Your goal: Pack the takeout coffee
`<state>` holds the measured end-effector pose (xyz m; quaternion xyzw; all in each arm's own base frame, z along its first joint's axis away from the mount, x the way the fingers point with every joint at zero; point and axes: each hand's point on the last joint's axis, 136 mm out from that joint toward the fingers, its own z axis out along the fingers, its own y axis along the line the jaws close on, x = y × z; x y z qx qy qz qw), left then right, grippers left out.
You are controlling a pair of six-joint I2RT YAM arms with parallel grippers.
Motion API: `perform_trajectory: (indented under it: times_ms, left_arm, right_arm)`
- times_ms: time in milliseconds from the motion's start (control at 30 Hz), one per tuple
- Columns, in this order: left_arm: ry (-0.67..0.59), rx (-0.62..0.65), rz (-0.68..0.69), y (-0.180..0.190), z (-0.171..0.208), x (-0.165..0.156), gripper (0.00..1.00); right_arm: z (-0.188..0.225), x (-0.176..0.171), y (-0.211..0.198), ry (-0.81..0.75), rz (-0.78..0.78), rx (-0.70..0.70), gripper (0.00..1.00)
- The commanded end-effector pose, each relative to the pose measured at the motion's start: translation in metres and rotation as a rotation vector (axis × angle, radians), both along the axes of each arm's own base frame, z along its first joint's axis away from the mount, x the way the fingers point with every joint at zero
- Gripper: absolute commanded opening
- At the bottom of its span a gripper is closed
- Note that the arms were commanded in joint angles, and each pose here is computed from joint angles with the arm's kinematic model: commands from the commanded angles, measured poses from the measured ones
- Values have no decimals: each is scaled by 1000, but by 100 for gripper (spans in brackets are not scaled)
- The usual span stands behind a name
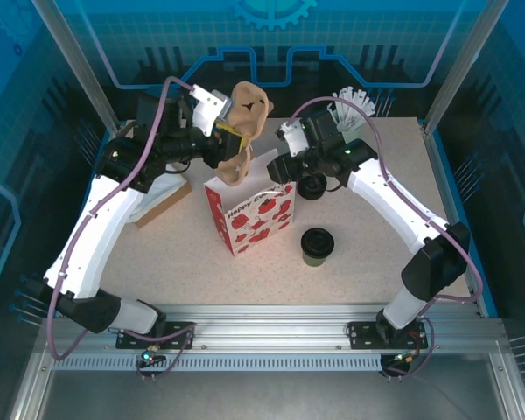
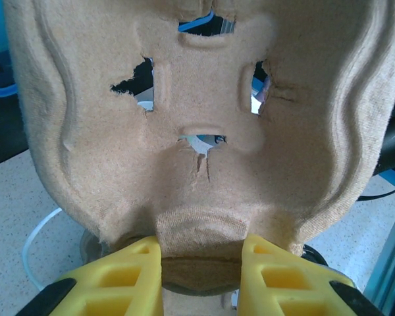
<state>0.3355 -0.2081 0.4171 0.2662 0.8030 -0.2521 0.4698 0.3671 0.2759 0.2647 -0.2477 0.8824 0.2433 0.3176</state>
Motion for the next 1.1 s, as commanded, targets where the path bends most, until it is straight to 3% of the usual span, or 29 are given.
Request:
perform_trajectory:
  times_ms: [0, 167, 367, 1067]
  left_arm:
    - [-1, 15, 3, 2, -10, 5, 27]
    - [7, -21, -49, -8, -15, 4, 26]
    - [18, 12, -99, -13, -30, 2, 26]
    - [113, 116, -175, -19, -85, 6, 26]
  right_arm:
    - [6, 4, 0, -23, -12, -21, 39]
    - [7, 7, -2, -33, -33, -28, 26]
    - [10, 10, -7, -45, -62, -30, 20]
    - [14, 12, -11, -54, -83, -26, 16]
